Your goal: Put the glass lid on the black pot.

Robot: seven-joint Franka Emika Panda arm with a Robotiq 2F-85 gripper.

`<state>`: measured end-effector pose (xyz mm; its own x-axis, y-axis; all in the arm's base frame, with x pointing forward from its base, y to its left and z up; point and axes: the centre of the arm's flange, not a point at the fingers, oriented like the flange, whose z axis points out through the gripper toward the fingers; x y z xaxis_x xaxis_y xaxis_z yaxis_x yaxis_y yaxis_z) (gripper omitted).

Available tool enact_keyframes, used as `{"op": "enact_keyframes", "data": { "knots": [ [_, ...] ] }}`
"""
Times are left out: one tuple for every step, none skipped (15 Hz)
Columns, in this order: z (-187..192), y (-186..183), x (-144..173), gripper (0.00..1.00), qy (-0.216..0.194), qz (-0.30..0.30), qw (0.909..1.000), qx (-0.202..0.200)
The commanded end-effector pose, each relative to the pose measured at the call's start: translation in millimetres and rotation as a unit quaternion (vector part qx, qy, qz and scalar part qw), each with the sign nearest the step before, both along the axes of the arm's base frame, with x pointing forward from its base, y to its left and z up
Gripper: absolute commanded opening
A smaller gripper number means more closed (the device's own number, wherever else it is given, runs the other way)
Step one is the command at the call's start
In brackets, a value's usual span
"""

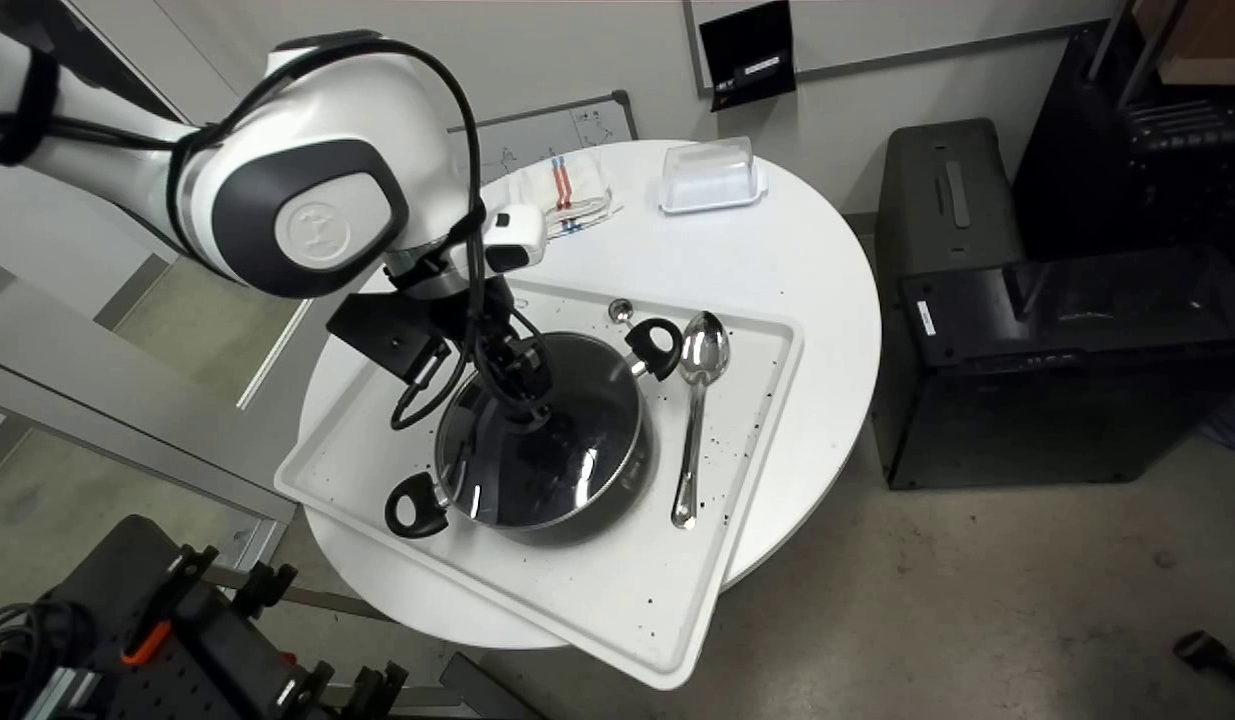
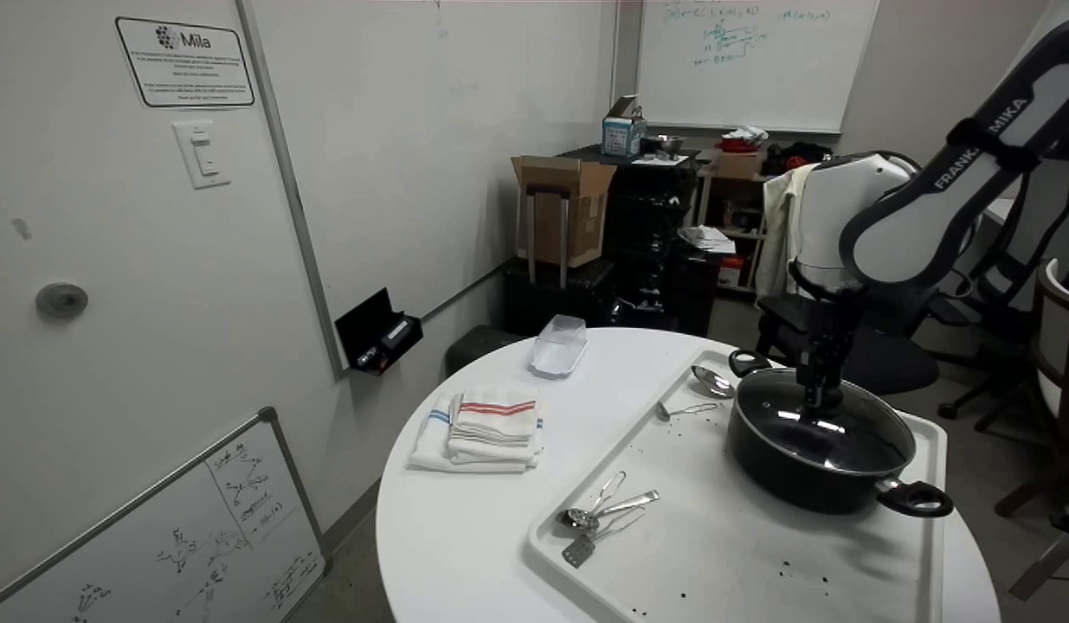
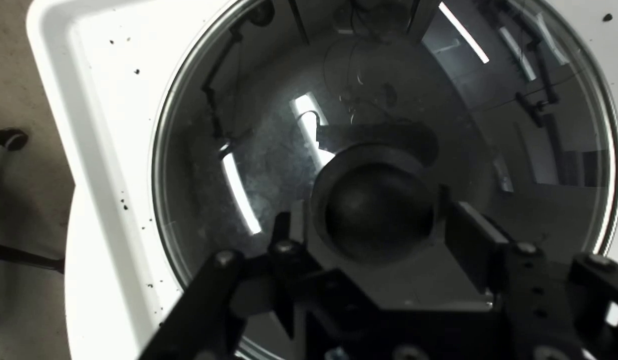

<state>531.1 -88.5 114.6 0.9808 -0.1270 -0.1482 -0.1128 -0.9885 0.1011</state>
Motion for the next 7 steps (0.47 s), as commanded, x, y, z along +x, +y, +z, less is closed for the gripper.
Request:
{"op": "enact_keyframes", "data": {
  "knots": [
    [17.5,6.1,-4.7,0.99,-0.017,0.004,0.9998,0.009],
    [22.3,8.3,-5.3,1.0,-0.021,0.007,0.9997,0.009],
    [27.4,10.7,-5.9,1.0,-0.025,0.011,0.9996,0.011],
    [32.3,13.3,-6.4,1.0,-0.028,0.015,0.9994,0.012],
    [35.6,15.1,-6.1,1.0,-0.031,0.016,0.9993,0.011],
    [38.9,16.7,-6.3,1.0,-0.033,0.017,0.9992,0.012],
    [41.3,18.0,-6.6,1.0,-0.034,0.018,0.9992,0.013]
  ]
}}
